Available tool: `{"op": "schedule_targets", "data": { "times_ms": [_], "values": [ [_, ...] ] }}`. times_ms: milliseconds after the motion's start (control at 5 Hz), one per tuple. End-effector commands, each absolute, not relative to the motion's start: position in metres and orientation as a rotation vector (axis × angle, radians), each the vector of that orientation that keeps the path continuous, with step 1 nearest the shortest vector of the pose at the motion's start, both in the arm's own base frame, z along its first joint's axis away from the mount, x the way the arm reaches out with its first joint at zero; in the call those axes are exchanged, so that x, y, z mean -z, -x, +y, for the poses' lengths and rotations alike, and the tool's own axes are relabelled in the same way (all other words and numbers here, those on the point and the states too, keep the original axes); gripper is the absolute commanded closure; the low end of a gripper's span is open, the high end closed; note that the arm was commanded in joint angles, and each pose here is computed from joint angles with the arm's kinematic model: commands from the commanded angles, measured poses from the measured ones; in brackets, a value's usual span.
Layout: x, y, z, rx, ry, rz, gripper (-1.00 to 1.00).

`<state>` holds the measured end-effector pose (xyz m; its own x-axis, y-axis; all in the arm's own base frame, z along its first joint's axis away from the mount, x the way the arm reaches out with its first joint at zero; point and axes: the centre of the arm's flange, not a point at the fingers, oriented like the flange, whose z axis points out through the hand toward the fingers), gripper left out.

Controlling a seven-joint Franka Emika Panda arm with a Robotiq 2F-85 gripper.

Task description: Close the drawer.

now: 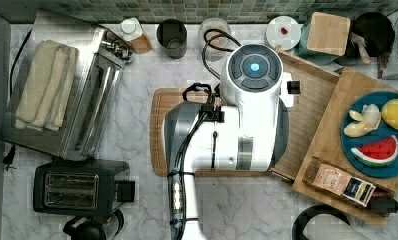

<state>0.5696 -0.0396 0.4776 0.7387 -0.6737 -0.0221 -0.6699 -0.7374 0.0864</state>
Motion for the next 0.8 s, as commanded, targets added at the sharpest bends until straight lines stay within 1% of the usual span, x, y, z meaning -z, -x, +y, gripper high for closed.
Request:
{"op": "schedule_targets", "data": {
  "times_ms": [200,400,600,800],
  "values": [
    [-0.477,-0.569,-0.044,0.079,-2.855,-1.114,1.00],
    [-0.477,-0.569,-0.044,0.079,-2.855,-1.114,1.00],
    [-0.453,-0.569,-0.038,0.000,-2.925,-1.056,1.00],
    [-0.444,-0.578,-0.024,-0.044,-2.953,-1.054,1.00]
  ]
}}
